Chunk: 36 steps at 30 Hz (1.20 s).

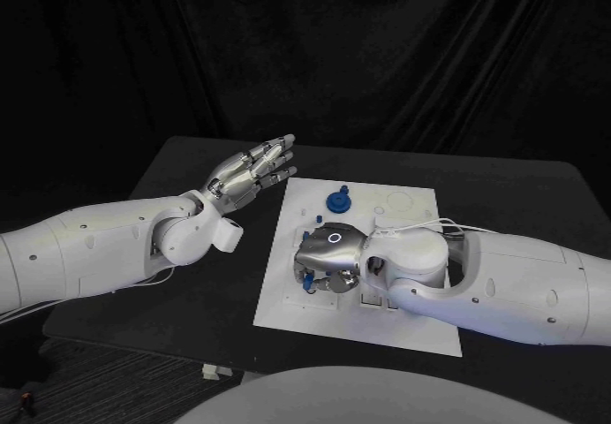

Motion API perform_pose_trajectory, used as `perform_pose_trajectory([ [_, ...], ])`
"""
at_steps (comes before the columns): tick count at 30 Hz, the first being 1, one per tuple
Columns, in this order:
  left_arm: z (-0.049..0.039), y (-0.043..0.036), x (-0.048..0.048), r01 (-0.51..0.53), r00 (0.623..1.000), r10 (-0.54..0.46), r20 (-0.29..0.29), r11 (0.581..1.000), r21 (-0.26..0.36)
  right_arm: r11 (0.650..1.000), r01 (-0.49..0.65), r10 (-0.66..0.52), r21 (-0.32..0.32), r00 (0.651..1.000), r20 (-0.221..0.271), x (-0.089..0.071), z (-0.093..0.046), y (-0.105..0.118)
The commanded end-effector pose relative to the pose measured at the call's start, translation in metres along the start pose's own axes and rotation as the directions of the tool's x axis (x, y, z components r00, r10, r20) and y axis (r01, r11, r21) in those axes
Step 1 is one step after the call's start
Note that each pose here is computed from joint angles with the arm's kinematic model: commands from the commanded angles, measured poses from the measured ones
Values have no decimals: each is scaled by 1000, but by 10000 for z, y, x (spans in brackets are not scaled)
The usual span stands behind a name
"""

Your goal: Assemble the parts on the task board

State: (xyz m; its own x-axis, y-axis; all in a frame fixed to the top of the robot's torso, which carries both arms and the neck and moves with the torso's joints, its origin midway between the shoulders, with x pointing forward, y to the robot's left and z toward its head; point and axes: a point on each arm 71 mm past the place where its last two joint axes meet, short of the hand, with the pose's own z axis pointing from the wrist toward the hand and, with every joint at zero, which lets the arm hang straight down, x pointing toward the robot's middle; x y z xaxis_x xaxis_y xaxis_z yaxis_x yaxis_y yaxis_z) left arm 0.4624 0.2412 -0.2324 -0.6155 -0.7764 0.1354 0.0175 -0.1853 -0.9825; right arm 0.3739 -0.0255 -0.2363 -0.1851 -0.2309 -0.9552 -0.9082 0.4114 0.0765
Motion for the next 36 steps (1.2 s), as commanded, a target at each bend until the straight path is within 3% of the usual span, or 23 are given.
perform_pose_trajectory([
  [1, 0, 7, 21, 15, 1000, -15, -19, 1000, 5, 1000, 25, -25, 4, 1000, -17, 30, 3, -3],
  [17, -16, 23, 11, 20, 1000, -20, -22, 1000, -10, 1000, 22, -22, -1, 997, -73, 100, -6, -13],
  [36, -18, 31, 15, 24, 999, -24, -26, 1000, -17, 1000, 28, -28, 0, 997, -70, 141, -8, -6],
])
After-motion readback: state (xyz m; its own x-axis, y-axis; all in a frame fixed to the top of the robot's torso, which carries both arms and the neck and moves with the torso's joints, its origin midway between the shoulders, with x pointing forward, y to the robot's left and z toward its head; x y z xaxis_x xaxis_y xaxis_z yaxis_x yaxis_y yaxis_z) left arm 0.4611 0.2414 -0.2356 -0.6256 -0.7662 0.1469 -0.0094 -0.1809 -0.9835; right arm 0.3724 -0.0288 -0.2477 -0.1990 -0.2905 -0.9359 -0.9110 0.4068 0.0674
